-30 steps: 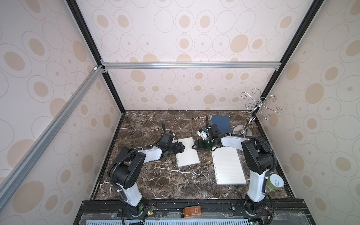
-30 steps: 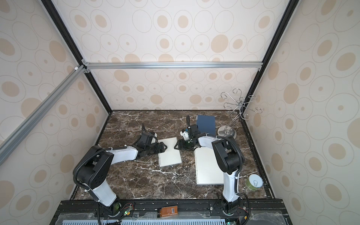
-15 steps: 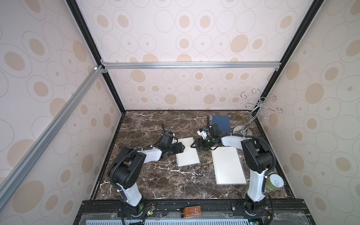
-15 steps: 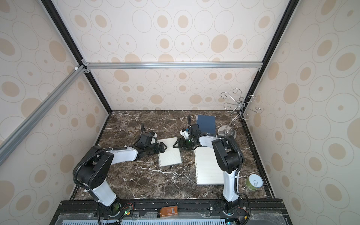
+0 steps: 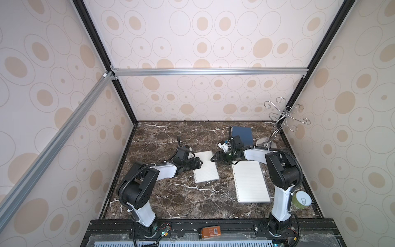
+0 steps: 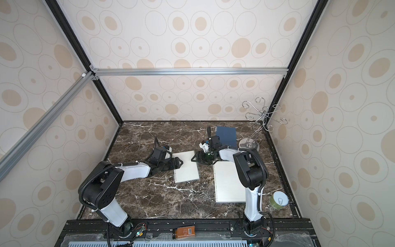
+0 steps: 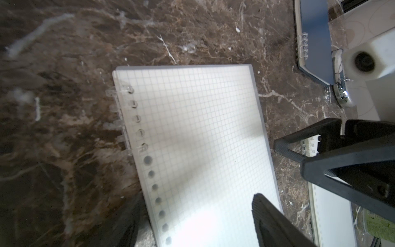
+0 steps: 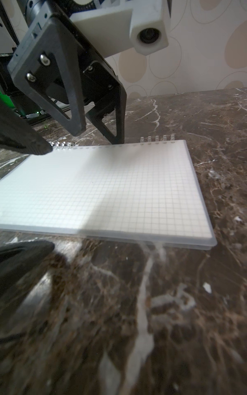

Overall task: Tear off pages from different notebooks
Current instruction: Open the notebook at the center of the board.

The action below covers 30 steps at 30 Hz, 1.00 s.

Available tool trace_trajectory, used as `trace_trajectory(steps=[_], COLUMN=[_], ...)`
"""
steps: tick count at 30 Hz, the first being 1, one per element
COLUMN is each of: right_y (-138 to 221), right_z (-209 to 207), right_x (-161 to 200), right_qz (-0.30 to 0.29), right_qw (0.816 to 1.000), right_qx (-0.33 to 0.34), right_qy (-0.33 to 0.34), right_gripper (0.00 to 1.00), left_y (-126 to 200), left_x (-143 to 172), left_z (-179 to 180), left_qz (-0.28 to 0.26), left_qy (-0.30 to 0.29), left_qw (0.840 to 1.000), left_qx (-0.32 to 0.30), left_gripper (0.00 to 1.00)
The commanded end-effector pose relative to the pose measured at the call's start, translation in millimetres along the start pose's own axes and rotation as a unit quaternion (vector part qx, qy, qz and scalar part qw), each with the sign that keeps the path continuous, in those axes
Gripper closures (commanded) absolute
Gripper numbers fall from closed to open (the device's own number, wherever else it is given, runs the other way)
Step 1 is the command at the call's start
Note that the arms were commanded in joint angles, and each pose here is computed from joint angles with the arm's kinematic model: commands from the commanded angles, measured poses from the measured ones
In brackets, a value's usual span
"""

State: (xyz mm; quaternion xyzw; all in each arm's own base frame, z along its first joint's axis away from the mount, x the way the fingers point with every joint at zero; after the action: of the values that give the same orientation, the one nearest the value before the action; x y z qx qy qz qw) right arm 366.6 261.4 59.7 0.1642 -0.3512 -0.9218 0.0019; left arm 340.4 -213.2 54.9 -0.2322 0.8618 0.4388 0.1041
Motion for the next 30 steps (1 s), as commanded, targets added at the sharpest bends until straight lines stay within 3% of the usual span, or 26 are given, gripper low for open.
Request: trace_trajectory(steps=[1, 15, 30], right_y=[-9, -14, 10], right_z=[-7, 5, 24], right_x=[9, 4, 2], right_qz=[0.014, 0.009, -0.011], right_qw=[1.000, 0.998, 0.998], right_qx=[-0.009, -0.065, -0.062], right_qy=[-0.015, -0.025, -0.007], right_gripper=[0.34, 0.34, 0.34], left_y=[3, 2, 3], left_x=[12, 18, 19], left_z=[3, 4, 5], left_qz=[0.019, 0.027, 0.024], left_qy=[0.003, 0.001, 0.002], left_qw=[1.000, 1.000, 1.000], left_qx=[-0.007, -0.006, -0.009], left_gripper=[0.19, 0.21, 0.21])
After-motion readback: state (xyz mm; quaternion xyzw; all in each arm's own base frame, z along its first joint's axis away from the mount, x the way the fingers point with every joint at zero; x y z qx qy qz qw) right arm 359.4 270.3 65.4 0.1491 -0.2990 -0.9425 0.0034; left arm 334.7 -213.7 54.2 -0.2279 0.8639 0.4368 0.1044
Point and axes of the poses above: each gripper's point midway between its finger pads, its own y axis back along the fingers, its own z axis along the line the jaws close on, x = y × z, the point moved 2 cm from there along y, back along the fingers, and after that the axes turned 8 degrees about y, right-handed, at the moved point
